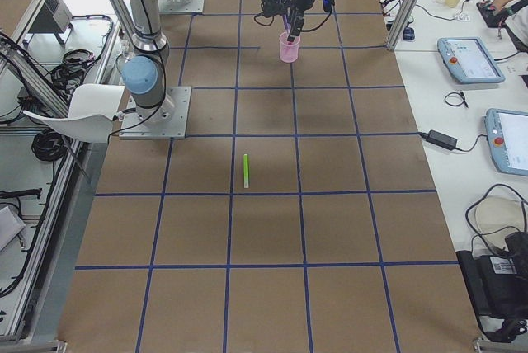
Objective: Insert purple and pink pens into pink cup
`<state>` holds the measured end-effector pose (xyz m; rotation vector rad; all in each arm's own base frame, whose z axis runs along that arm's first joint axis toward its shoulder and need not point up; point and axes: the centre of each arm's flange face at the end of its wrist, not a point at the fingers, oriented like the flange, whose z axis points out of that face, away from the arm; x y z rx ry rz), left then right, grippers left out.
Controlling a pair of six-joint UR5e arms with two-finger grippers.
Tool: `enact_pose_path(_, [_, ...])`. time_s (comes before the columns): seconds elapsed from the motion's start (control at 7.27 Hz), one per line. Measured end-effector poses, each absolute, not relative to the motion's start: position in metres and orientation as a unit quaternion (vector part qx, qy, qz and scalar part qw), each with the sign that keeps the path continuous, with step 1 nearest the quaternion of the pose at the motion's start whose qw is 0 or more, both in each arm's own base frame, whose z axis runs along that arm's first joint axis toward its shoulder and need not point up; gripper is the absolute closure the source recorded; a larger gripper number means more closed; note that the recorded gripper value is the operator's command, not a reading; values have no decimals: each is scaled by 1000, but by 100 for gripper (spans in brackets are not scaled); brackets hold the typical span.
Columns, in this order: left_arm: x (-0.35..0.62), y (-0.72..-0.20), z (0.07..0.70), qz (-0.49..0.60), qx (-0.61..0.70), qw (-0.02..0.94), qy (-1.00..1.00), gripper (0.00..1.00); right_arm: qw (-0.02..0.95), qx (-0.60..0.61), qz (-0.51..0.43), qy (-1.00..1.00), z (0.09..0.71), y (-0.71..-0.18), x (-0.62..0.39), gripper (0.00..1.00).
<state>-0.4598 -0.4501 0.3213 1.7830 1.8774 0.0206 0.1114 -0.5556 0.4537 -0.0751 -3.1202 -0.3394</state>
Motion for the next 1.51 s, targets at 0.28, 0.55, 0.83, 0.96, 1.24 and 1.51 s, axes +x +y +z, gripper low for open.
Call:
enact_pose_path(0.28, [-472, -449, 301, 13, 678, 278, 681, 82, -1, -34, -107, -994, 454, -559, 96, 0])
enact_pose_path(0.55, [-477, -451, 285, 17, 679, 297, 671, 0, -2, -37, -109, -993, 452, -560, 89, 0])
enact_pose_path(0.83, [-475, -450, 297, 8, 673, 308, 672, 0, -3, -35, -109, -993, 449, -560, 87, 0])
enact_pose_path(0.96, [-470, -451, 312, -2, 669, 310, 676, 0, -3, -30, -105, -994, 449, -562, 86, 0])
enact_pose_path(1.24, [-436, -463, 364, -26, 642, 313, 700, 0, -3, -25, -101, -995, 449, -564, 82, 0])
enact_pose_path(1.51, [-359, -487, 436, -52, 584, 308, 749, 0, -5, -30, -98, -995, 450, -564, 78, 0])
